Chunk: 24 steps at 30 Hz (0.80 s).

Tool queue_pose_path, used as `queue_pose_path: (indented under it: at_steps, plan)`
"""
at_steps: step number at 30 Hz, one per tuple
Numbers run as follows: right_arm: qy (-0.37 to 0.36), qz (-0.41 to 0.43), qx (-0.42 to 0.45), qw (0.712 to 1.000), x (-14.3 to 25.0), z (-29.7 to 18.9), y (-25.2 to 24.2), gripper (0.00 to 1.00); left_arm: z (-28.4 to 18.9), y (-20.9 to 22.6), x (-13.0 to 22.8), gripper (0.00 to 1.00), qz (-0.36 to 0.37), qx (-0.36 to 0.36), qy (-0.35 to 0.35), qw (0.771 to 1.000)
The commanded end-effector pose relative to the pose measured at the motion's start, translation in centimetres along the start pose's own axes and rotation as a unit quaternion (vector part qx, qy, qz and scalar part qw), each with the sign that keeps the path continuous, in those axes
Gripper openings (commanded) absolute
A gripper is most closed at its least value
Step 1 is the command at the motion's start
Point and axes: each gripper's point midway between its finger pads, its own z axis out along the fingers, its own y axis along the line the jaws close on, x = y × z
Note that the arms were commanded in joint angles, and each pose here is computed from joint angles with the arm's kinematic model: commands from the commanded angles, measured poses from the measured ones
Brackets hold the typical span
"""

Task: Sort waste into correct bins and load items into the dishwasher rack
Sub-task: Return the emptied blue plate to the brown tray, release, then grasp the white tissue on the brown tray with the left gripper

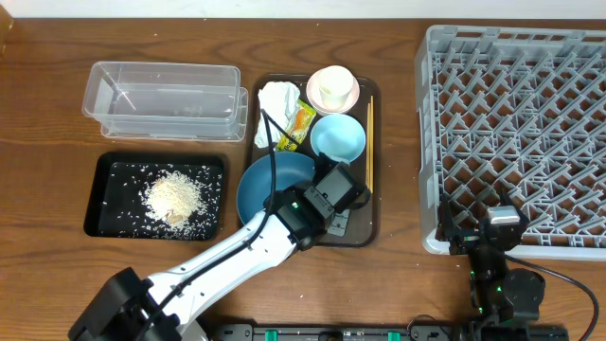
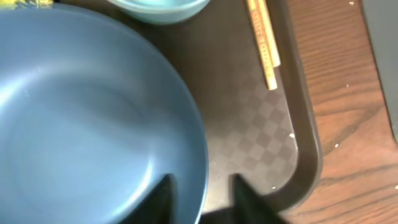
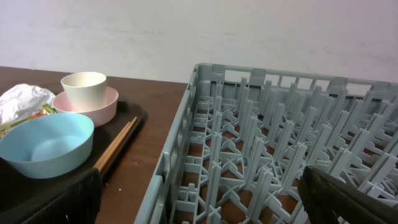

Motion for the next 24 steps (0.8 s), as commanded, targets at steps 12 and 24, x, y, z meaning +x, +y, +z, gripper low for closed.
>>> queue_pose_path:
  at_steps: [12, 24]
  plan:
    - [0.000, -0.006, 0.004, 1.000, 0.0, 0.0, -0.2, 0.99, -11.1, 9.3, -13.2, 0.63, -0.017, -0.092, -0.212, 0.973]
    - [0.000, -0.006, 0.004, 1.000, 0.0, 0.0, -0.2, 0.99, -5.4, 15.6, -16.1, 0.70, -0.020, -0.134, -0.033, 0.990]
